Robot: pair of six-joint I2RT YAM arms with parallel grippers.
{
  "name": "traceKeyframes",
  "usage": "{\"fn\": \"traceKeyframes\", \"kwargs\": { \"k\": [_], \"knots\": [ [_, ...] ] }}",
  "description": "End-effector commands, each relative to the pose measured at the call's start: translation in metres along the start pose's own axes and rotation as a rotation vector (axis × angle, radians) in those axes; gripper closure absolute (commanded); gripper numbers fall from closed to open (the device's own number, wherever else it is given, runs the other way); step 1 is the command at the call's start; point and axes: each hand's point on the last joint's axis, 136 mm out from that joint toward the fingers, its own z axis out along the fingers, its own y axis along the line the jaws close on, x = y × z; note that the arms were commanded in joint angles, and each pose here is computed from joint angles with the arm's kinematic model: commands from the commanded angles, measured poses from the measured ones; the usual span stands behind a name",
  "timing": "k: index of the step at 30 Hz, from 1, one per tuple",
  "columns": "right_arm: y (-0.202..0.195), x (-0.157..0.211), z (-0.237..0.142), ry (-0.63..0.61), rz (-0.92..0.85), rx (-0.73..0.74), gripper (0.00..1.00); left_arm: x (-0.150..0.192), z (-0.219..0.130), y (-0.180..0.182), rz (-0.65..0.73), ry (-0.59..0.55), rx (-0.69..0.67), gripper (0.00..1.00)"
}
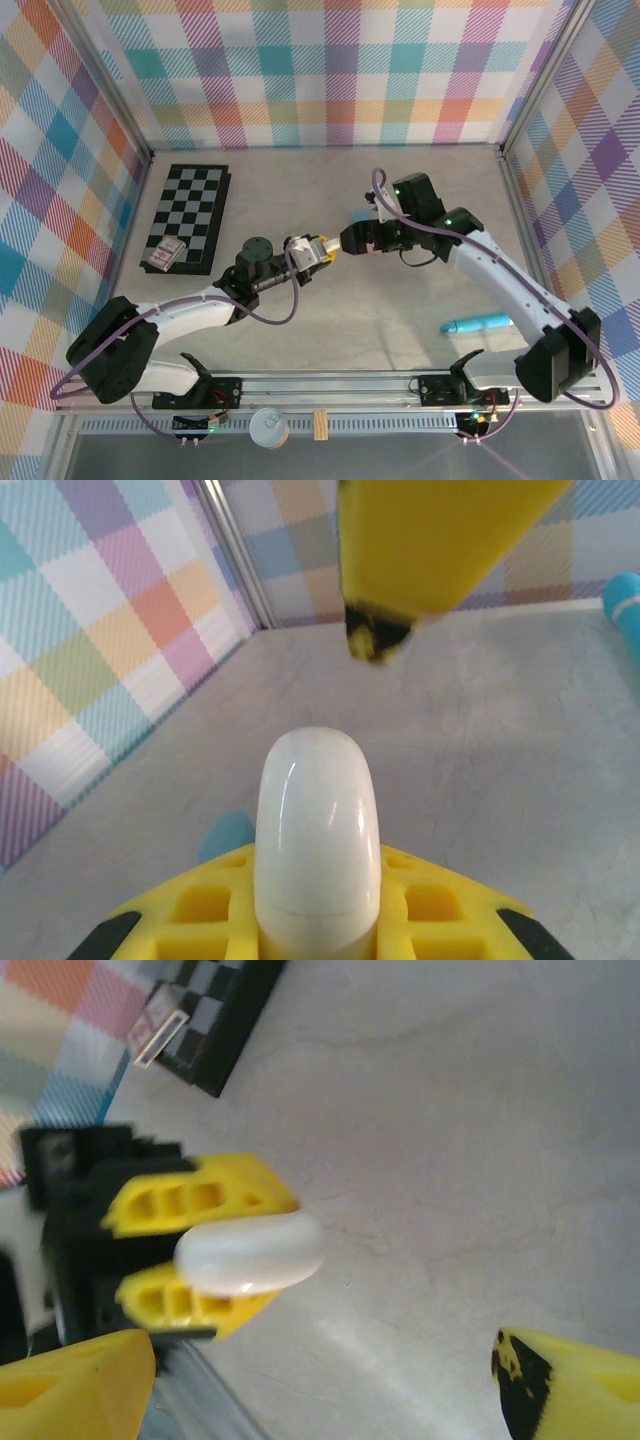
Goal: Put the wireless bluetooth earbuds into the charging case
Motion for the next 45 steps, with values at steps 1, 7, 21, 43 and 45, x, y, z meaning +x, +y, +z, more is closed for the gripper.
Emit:
{"fn": "traceKeyframes", "kwargs": {
  "k": [1,7,21,43,45],
  "knots": [
    [0.016,-0.003,-0.022,-0.106,-0.493,0.022,0.11,-0.028,-0.009,-0.005,0.01,-0.052,0.094,1.0],
    [0.036,0.021,-0.034,-0.126,-1.039,-0.052,0.19,-0.032,-0.023,-0.022,0.003,-0.012,0.205,0.99],
    [0.05,0.008,0.013,-0.054,-1.228,-0.092,0.5,-0.035,-0.028,-0.035,0.012,0.038,0.316,0.99],
    [0.049,0.015,0.02,-0.053,-1.135,-0.15,0.78,-0.035,-0.022,-0.031,-0.006,0.037,0.299,0.79],
    [0.046,0.018,0.021,-0.059,-1.094,-0.155,0.79,-0.032,-0.023,-0.03,-0.007,0.048,0.291,0.6]
  ]
}}
